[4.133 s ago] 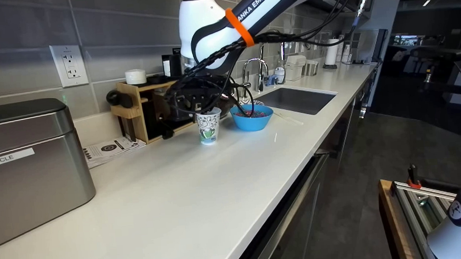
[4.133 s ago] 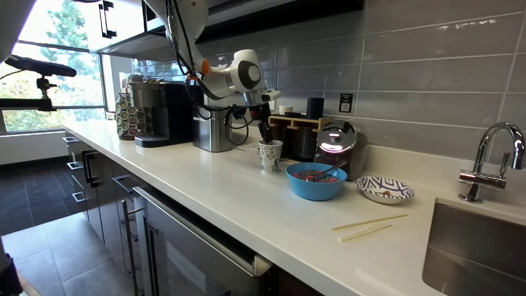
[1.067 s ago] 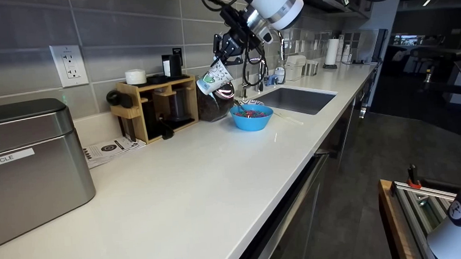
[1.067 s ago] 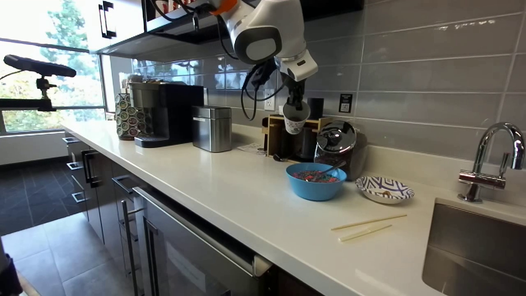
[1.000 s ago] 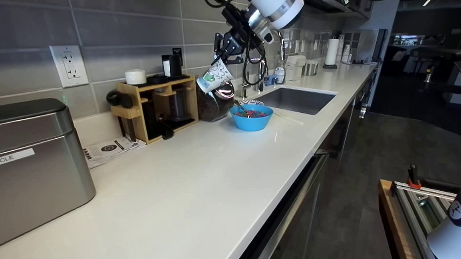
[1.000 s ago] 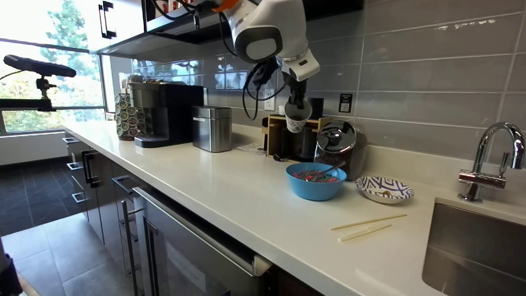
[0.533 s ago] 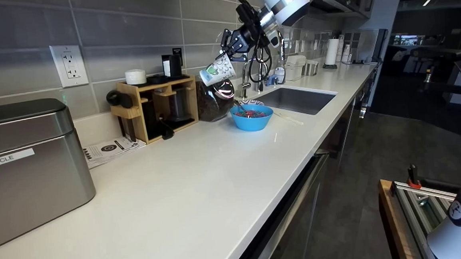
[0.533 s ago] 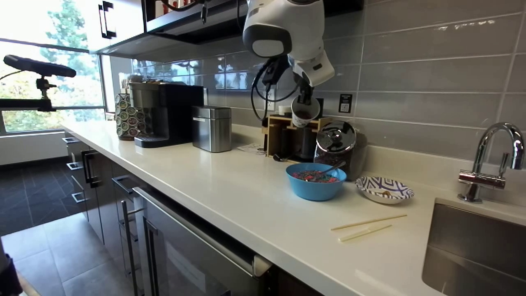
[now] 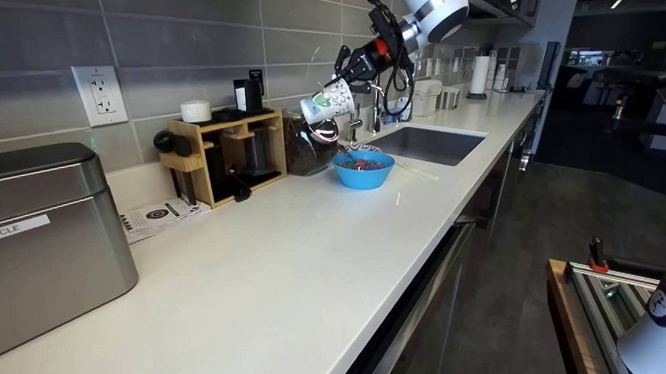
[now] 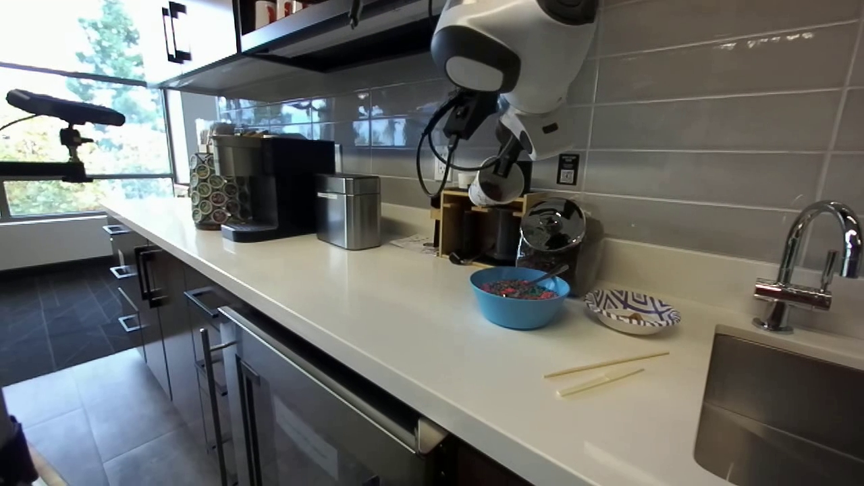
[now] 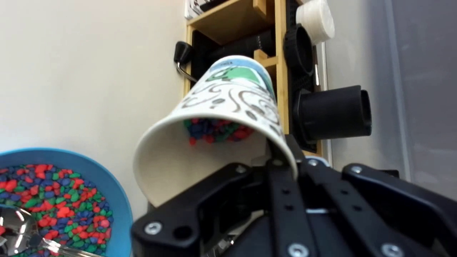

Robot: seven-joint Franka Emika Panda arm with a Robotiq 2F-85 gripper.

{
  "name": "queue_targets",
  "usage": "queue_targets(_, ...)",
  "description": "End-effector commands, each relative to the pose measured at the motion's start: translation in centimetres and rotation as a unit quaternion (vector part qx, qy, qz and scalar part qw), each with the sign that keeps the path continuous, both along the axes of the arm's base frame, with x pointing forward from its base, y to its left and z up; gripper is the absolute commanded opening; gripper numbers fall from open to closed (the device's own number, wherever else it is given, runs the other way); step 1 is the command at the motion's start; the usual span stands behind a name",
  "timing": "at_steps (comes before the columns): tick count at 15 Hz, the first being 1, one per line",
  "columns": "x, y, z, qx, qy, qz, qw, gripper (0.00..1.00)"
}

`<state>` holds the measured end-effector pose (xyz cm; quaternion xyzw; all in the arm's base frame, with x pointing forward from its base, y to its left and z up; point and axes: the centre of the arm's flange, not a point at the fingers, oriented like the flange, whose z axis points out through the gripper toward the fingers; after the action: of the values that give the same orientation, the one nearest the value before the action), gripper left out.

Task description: Pour the cereal out of the coffee cup and into the blue bowl.

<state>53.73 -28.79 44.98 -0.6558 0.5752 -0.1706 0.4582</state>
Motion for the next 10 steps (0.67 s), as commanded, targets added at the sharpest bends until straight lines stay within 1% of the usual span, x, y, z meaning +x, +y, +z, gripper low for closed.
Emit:
queue_targets(1,0.9,-1.9,-1.5,0.067,0.000,0.038,0.9970,0.00)
queue_targets(2,-0.3,-0.6,-0.7,0.034,0.003,0.025,0.9991,0.00)
queue_targets(4,-0.2,-1.2,-1.4,0.049,0.006,0.033,0.9982,0.00)
queue_targets(10,0.6,-1.3,-1.8,0.051,0.003,0.038,0.9980,0.00)
